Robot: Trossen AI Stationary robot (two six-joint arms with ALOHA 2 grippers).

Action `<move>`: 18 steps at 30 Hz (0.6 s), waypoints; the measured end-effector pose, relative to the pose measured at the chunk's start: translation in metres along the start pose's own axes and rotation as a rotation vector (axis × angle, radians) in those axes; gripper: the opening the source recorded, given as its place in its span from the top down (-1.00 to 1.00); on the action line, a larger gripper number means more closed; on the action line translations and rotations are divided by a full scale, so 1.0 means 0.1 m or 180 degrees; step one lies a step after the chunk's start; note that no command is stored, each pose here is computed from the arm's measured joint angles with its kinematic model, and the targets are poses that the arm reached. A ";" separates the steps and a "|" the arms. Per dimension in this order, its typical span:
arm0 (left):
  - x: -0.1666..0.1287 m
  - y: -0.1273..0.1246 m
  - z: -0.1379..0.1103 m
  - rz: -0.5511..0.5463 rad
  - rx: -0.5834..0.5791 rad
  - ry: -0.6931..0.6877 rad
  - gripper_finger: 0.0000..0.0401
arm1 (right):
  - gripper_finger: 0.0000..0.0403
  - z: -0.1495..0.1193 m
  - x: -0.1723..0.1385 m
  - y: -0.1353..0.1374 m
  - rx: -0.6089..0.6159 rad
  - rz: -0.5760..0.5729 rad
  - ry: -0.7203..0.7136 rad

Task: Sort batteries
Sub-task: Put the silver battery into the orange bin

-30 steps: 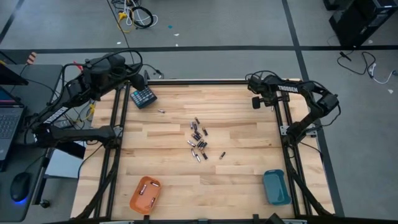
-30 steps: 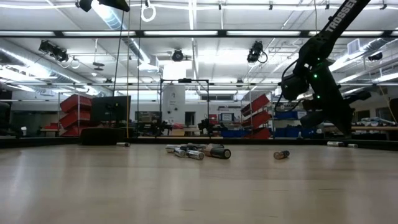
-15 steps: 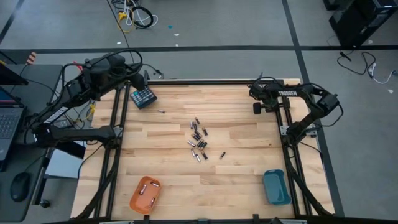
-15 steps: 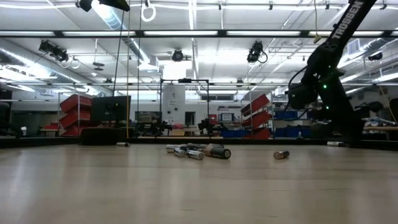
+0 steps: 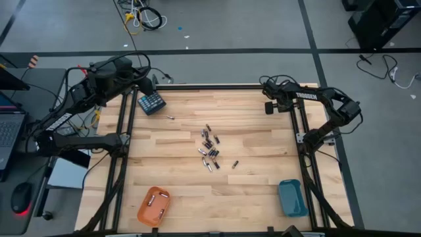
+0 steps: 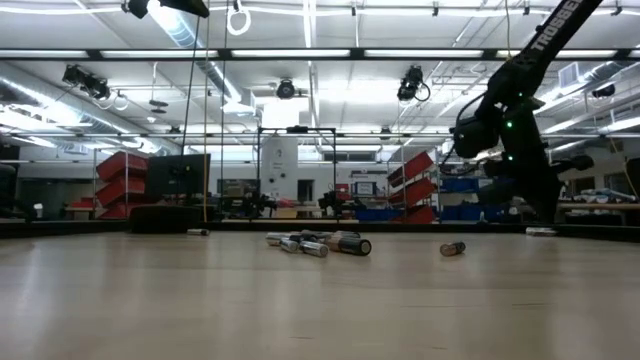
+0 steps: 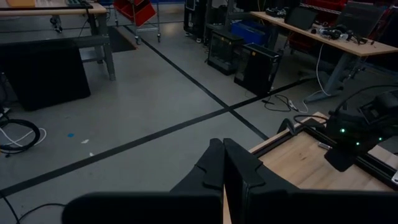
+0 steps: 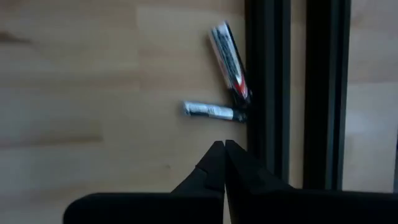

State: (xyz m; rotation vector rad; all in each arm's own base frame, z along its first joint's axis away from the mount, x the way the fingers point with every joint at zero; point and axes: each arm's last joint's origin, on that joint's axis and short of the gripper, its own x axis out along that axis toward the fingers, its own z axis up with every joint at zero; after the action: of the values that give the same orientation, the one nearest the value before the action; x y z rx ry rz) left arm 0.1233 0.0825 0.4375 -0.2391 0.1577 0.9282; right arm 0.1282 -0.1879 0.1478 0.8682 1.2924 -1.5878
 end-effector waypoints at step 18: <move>0.00 0.00 0.02 -0.0011 -0.0001 -0.0052 1.00 | 0.94 0.07 0.02 0.05 0.0754 0.0165 -0.0245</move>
State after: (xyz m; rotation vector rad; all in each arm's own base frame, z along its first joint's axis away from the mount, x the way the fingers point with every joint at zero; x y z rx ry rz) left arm 0.1236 0.0828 0.4392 -0.2320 0.1420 0.9266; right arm 0.1320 -0.1958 0.1454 0.9670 1.0340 -1.7391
